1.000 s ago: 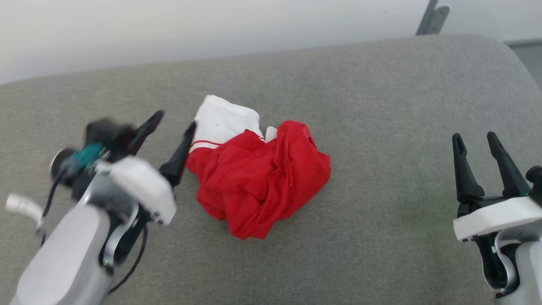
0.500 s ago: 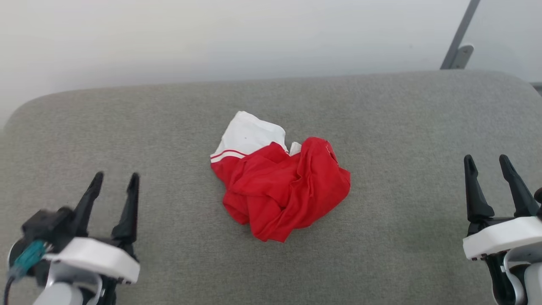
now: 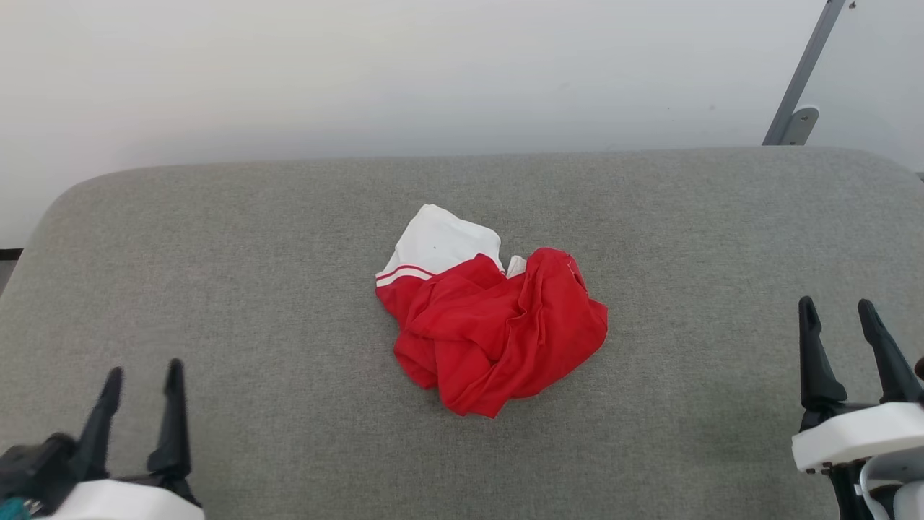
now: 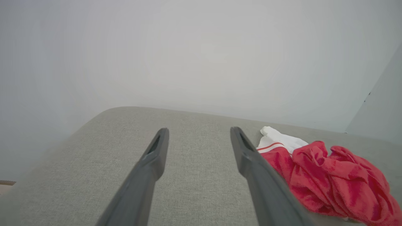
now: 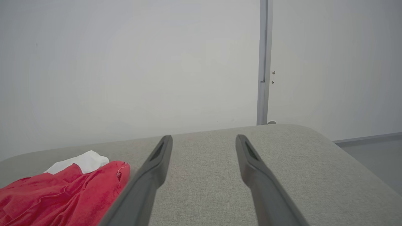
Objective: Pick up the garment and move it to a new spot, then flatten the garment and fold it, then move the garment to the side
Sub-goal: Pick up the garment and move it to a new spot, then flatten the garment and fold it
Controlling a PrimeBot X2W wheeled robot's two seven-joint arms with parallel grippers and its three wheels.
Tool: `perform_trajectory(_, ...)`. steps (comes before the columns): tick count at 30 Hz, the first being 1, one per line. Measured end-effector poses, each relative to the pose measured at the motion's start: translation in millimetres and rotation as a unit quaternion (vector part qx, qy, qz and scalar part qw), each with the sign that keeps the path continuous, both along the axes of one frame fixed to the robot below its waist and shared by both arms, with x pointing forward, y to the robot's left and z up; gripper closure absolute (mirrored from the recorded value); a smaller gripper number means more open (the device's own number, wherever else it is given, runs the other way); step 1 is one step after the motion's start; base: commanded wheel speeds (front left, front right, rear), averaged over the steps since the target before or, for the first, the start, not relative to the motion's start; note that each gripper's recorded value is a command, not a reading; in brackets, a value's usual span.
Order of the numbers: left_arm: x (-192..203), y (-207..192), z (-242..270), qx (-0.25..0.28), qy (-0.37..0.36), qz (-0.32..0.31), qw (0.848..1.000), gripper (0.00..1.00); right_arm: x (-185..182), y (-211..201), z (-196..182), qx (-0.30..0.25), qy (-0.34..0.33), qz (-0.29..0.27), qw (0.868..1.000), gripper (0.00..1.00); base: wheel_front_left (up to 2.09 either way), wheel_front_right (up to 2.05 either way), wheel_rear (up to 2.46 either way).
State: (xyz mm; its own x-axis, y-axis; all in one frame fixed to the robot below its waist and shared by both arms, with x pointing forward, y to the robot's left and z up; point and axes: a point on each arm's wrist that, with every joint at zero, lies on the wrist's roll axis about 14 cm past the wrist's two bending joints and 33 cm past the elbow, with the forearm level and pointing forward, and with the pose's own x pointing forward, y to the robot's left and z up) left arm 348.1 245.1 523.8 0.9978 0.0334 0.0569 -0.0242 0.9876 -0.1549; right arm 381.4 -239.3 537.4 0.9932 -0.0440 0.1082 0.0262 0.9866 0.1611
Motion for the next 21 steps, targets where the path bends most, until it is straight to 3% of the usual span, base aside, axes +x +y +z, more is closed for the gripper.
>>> perform_trajectory(21,-30,16,-13,-0.033,-0.009,0.048,0.998,0.0,0,11,-13,0.016,0.014,0.007,1.0,0.0,0.0,0.0,0.0)
